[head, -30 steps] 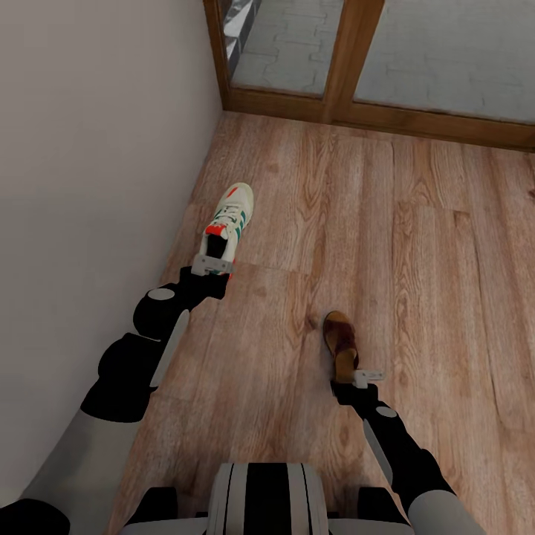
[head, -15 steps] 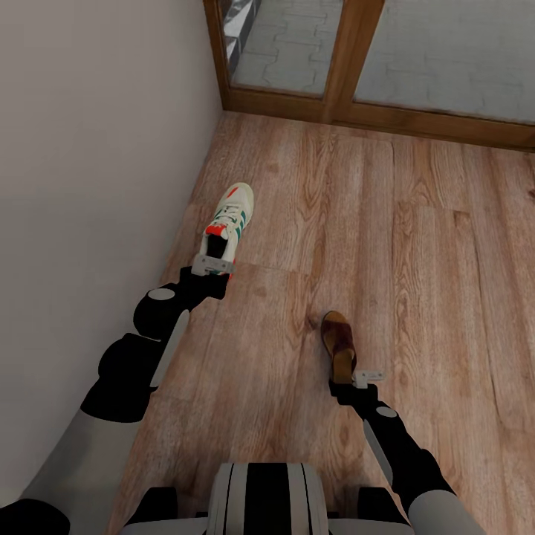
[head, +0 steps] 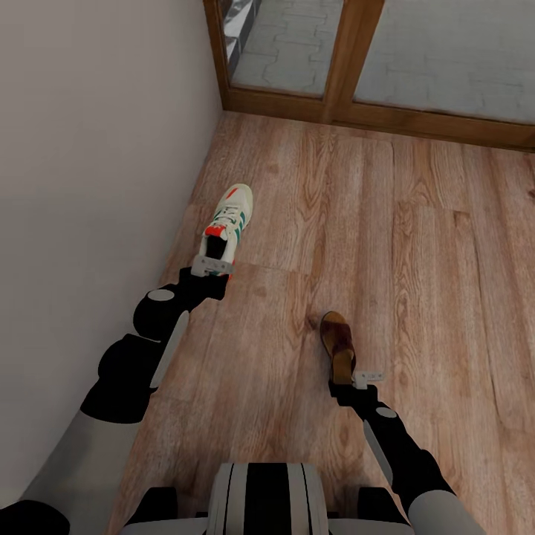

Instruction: Pick up the two gym shoes and the two sandals from the corridor floor and place them onto the hallstand (shoe rack) in the corridor, making sure they are on the rack and not on the floor. Arrange them so the two gym shoes are next to each other and the two sandals are next to each other.

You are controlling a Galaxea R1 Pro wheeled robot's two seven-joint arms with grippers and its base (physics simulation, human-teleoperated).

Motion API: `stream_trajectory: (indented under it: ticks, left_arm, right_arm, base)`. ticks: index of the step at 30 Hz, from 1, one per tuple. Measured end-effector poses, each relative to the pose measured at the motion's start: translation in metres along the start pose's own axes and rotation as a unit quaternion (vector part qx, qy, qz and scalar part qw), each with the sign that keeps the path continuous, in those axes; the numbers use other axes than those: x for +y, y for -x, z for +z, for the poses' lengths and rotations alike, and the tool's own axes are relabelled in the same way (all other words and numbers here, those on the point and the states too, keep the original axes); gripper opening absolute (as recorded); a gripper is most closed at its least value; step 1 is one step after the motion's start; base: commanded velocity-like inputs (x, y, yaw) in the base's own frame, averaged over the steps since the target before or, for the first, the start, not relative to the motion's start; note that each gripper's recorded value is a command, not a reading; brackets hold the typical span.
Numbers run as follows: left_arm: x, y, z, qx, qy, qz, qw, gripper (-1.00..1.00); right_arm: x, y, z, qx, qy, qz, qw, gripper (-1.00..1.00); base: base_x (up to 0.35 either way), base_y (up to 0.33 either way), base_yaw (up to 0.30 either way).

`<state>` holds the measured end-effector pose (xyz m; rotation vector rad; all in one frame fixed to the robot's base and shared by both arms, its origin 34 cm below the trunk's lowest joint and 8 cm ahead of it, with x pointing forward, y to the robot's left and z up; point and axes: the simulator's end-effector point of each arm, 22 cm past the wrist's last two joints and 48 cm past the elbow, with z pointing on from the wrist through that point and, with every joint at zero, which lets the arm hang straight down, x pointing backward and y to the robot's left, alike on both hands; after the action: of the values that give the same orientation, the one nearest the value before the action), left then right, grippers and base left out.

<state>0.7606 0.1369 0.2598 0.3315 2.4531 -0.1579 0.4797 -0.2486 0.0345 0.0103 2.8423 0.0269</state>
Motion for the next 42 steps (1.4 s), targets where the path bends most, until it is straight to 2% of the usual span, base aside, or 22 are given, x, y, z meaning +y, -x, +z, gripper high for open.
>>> stream_trajectory:
  ticks: [6,9,19,28,42]
  left_arm:
    - [-0.007,-0.031,-0.001,0.027,-0.005,-0.005,0.9996,-1.0]
    - [-0.008,-0.037,-0.002,0.032,-0.005,-0.006,0.9995,-1.0]
    - [-0.006,-0.018,-0.017,0.017,-0.001,-0.003,0.9998,-1.0]
    - [-0.011,-0.025,-0.033,0.023,-0.002,-0.003,0.9997,-1.0]
    - [-0.008,0.0,-0.056,0.002,0.003,-0.004,1.0,-1.0]
  right_arm:
    - [0.0,0.0,0.0,0.0,0.0,0.0,1.0,-1.0]
    - [0.0,0.0,0.0,0.0,0.0,-0.001,1.0,-1.0]
    - [0.002,0.022,-0.011,-0.019,0.001,-0.002,0.9998,-1.0]
    - [0.006,0.041,-0.022,-0.037,0.003,-0.002,0.9993,-1.0]
    - [0.008,0.072,-0.04,-0.065,0.004,-0.001,0.9979,-1.0]
  base:
    - [0.0,0.0,0.0]
    - [0.0,0.0,0.0]
    - [0.0,0.0,0.0]
    - [0.0,0.0,0.0]
    - [0.0,0.0,0.0]
